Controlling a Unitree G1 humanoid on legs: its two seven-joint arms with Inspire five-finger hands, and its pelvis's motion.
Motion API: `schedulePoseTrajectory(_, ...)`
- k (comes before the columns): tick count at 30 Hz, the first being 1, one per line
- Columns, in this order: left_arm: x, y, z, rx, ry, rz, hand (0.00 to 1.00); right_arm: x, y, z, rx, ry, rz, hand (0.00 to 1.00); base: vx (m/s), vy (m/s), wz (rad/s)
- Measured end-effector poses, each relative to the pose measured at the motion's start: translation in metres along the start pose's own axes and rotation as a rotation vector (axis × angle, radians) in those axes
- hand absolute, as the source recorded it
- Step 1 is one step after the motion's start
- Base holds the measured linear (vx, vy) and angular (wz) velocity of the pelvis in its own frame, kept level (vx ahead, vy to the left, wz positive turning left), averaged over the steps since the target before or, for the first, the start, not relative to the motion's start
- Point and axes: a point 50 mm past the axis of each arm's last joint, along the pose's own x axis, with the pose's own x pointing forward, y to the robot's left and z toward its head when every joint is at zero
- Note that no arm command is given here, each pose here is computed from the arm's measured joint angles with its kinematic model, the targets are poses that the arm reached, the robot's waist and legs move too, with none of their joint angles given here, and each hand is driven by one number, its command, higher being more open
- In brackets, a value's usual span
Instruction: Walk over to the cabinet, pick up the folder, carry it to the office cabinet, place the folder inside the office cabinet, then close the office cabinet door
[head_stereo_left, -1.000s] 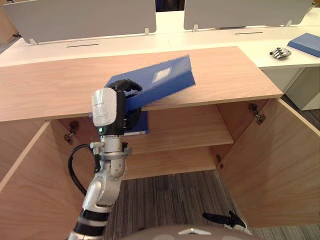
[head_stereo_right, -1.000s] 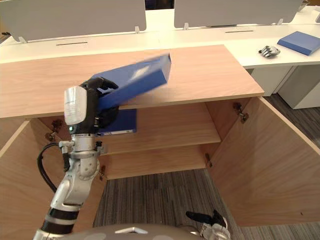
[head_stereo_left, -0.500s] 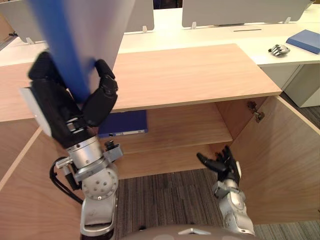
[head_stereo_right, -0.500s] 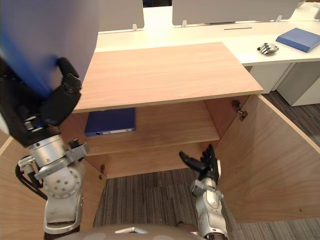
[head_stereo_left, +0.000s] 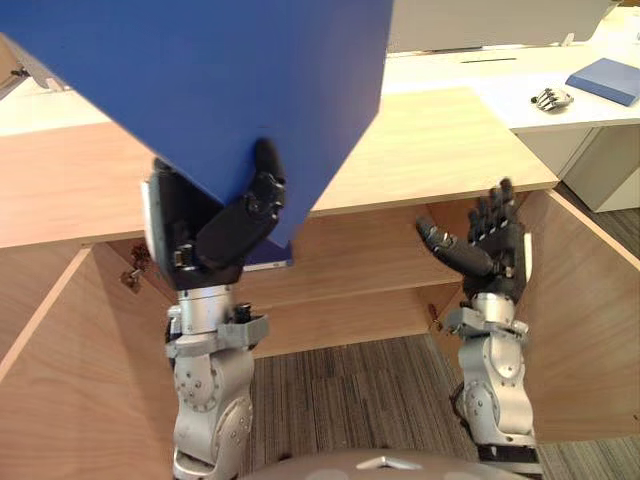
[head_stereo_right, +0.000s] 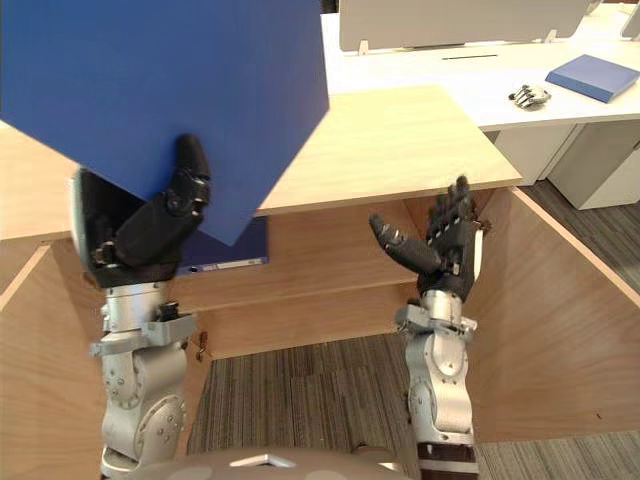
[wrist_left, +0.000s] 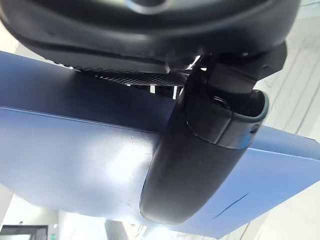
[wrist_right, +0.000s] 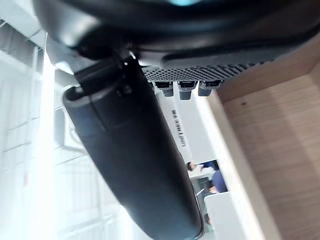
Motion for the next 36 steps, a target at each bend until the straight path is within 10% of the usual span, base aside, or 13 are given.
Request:
schedulePoseTrajectory(28,-0.022,0.036,-0.046,0.140,0.371,-0.326,0.00,0.025,-0.004,0.023,-0.322,-0.043,0.475,1.00,0.00,0.000,0.00)
schedulePoseTrajectory(29,-0.023,0.037,-0.047,0.144,0.379,-0.336,0.00,0.023,0.000,0.020,-0.319,-0.032,0.501,0.00,0.00,0.000,0.00)
schedulePoseTrajectory(36,-0.025,0.047,-0.058,0.174,0.433,-0.321,0.00,0.023,0.004,0.006,-0.385,0.028,0.548,0.00,0.00,0.000,0.00)
